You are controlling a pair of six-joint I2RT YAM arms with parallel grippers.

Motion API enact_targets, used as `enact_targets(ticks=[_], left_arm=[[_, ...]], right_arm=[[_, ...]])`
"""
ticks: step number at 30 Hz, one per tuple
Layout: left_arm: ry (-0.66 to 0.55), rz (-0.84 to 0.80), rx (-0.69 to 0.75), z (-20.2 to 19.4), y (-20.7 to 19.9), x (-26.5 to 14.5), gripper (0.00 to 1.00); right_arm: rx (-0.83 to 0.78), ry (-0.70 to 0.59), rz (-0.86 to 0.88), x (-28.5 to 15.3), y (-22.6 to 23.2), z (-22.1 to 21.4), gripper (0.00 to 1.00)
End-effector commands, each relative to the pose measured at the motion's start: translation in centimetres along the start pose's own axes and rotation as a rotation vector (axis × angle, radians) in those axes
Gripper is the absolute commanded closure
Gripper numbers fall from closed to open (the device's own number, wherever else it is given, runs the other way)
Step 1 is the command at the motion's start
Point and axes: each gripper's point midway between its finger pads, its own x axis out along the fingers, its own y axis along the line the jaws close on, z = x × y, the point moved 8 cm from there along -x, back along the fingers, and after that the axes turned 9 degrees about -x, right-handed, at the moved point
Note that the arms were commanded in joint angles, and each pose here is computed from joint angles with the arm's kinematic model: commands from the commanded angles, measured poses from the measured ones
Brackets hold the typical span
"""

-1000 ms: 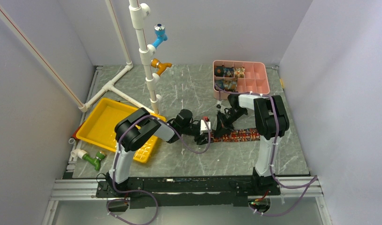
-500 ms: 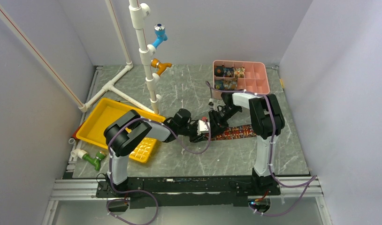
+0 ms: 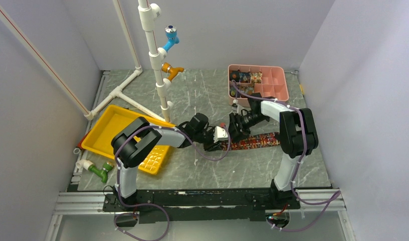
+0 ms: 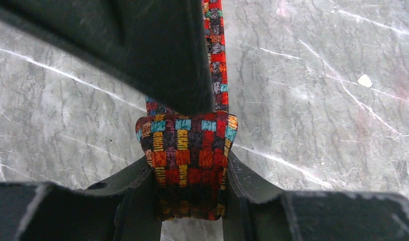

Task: Roll the ties
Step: Roll the tie at the center of the board.

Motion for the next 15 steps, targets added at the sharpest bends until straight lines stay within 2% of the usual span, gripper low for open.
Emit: enact_targets(ticks=[1,5,11,13,15], left_arm=[[0.355,0.019,-0.174,-8.5,-1.8,-0.8,0.97],[0.357,0.019,-0.178,-8.5,-1.8,-0.8,0.96],[0.338,0.008,-0.185,-8.2,-2.0,-0.7,0.92],[0.337,0.006,-0.190,-8.1,-1.9,-0.5,0.85],[0.313,-0.011,-0.189,-7.7,-2.0,-0.4,0.71]], right_arm=[[0.032,-0.037,0.092,1.4,0.3,1.2,0.43],[0.041,-0.002,0.050,2.5,-0.6,1.4,0.52],[0.053,0.045,-0.054,3.1,-2.4,1.1,0.97],[0.066,0.060,-0.091,3.1,-3.1,0.9,1.00],[0.057,0.068,-0.141,2.9,-3.8,0.6,1.00]])
